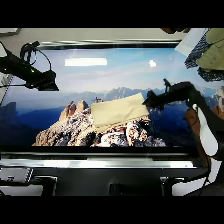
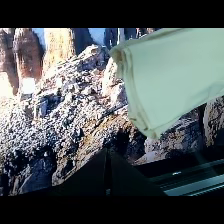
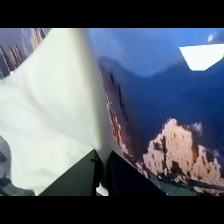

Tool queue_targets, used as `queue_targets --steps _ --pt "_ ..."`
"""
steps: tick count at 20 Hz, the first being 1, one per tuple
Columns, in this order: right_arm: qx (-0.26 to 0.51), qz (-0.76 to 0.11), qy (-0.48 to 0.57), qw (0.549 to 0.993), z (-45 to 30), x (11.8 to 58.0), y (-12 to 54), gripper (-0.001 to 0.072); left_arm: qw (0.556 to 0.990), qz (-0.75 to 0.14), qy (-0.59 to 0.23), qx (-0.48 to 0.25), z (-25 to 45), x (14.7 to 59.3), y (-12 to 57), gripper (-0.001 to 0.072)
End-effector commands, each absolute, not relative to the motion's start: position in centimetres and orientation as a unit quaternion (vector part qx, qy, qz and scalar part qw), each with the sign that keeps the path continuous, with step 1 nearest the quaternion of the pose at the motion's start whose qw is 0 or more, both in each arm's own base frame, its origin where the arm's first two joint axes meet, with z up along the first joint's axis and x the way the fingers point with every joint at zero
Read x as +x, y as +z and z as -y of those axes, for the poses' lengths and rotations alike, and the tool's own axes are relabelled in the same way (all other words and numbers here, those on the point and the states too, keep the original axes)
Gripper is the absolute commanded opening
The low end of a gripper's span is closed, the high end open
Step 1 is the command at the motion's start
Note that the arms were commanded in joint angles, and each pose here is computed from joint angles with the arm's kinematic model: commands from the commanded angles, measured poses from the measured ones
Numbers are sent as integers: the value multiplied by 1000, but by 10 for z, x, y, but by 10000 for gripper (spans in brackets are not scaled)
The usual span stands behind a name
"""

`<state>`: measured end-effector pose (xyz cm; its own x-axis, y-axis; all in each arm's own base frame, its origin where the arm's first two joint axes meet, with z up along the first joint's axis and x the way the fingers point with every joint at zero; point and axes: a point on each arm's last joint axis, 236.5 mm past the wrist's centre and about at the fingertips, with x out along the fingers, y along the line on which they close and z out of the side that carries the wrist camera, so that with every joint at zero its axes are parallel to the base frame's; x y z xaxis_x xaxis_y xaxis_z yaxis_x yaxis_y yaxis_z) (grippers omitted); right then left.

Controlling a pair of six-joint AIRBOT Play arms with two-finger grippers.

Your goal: Fold the clothes and pants, and hang the long-sleeved shirts on hangers.

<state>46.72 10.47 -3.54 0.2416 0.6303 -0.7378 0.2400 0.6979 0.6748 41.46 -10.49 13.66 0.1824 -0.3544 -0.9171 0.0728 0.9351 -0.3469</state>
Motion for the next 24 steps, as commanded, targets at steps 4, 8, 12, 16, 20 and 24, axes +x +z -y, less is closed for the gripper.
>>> queue_targets --steps 4,8,12,16,20,24 --pt "455 -493 39 740 -8 532 45 29 760 -625 -140 -113 104 414 136 19" --pt "504 -420 -32 754 63 549 81 29 757 -629 -141 -111 105 412 136 19" --pt "560 -352 -103 743 130 545 110 29 751 -635 -141 -110 105 408 135 19" --pt "595 -303 -175 724 181 523 130 29 745 -643 -141 -108 104 403 134 19" --pt "611 -259 -245 707 221 494 151 29 743 -646 -141 -107 104 401 134 19" --pt "621 -233 -303 685 239 464 166 29 737 -652 -142 -105 103 397 133 19"
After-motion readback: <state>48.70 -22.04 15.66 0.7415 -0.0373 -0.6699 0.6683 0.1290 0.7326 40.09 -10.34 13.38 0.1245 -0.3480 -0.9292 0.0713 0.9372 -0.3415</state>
